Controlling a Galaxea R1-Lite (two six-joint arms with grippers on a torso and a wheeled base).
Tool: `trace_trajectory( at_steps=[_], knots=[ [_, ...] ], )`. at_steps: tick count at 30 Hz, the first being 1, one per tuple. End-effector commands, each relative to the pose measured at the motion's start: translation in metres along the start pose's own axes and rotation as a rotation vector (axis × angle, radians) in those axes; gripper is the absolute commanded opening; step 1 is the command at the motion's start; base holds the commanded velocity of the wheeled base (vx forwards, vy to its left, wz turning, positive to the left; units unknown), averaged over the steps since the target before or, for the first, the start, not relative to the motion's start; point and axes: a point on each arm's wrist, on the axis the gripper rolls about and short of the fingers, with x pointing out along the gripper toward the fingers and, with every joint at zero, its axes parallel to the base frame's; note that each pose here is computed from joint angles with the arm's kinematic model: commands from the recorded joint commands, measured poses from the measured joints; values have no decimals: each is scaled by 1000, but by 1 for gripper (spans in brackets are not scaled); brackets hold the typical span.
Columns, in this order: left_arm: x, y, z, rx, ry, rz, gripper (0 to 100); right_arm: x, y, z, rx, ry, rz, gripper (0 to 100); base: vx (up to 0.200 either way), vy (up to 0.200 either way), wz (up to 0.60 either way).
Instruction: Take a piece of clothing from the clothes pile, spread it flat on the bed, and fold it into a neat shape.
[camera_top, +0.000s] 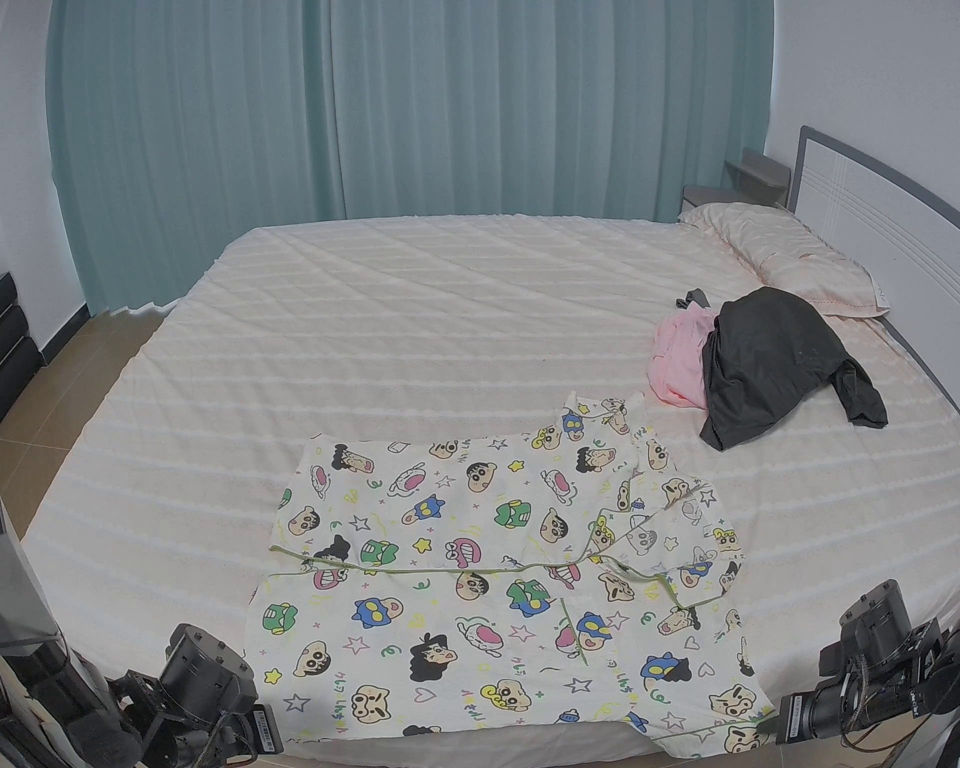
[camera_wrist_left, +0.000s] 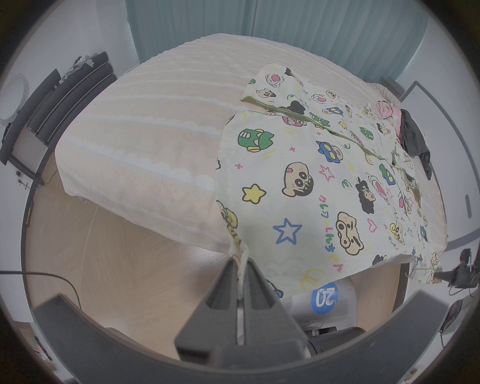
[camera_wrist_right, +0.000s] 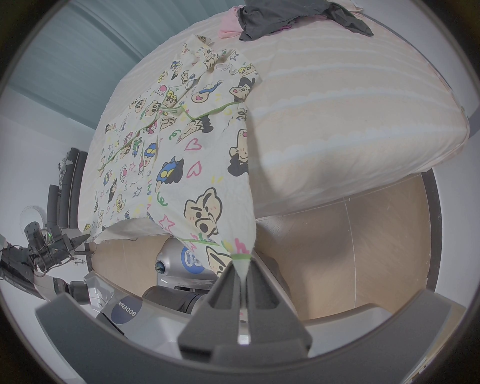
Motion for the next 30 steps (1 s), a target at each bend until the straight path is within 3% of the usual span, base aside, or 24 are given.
trace_trajectory(
  at_steps=[1,8,14,18,20,21,25,30],
  knots=[
    [-2,4,-6,19,24,17,0,-1,-2,-6,-13,16,-1,0,0,0,0],
    [-4,-1,0,6,-9,-19,0,-5,2,-4,-19,-18,34,0,0,0,0],
    [-14,-10,23,-60,-110,-90,0,-28,11,11,-12,-181,153,0,0,0,0],
    [-14,-18,47,-126,-151,-91,0,-31,16,26,16,-220,157,0,0,0,0],
    [-14,-18,48,-127,-153,-91,0,-31,16,26,17,-222,157,0,0,0,0],
    [-14,-21,62,-163,-170,-93,0,-31,18,36,38,-243,163,0,0,0,0],
    [-15,-24,80,-203,-190,-90,0,-26,19,48,60,-233,149,0,0,0,0],
    [-17,-29,99,-225,-160,-108,0,-18,22,65,84,-231,131,0,0,0,0]
  ],
)
